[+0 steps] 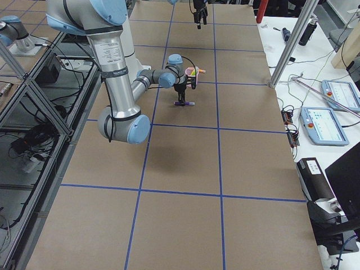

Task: Collect pens into pen holder
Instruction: 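Lift the purple marker, lower it into the cup, open right gripper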

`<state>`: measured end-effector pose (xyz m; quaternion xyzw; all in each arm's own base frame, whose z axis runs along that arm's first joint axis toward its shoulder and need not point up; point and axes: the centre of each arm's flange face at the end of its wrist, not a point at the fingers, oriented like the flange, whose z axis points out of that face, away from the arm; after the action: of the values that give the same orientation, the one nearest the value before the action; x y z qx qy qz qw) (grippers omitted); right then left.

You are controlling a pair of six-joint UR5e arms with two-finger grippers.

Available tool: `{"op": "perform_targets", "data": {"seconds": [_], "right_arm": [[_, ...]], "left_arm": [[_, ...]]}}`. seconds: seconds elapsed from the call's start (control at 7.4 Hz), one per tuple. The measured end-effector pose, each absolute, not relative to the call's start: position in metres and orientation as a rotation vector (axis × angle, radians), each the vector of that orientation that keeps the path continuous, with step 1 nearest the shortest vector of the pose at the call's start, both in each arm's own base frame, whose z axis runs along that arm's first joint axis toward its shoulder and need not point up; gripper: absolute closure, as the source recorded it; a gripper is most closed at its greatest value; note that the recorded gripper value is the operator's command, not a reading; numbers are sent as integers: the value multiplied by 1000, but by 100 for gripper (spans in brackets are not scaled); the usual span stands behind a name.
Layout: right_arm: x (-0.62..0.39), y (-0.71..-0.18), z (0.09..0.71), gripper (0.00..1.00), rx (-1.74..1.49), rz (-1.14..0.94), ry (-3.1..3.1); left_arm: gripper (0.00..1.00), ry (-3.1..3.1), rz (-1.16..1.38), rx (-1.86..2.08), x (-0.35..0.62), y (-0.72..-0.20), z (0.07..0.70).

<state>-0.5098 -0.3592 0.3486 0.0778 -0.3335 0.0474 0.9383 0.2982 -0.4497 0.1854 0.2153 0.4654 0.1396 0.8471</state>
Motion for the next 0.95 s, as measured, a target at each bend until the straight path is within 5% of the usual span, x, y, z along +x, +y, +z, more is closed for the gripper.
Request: {"op": "perform_targets", "data": {"seconds": [0.14,0.95], "right_arm": [[-511,-360,346,100,161,92,-684],[-478,-389,282,100,416,205,-723]], "left_arm": [[0,981,294,453,298,-450,186],[0,981,296,449,301,-450,187]]}}
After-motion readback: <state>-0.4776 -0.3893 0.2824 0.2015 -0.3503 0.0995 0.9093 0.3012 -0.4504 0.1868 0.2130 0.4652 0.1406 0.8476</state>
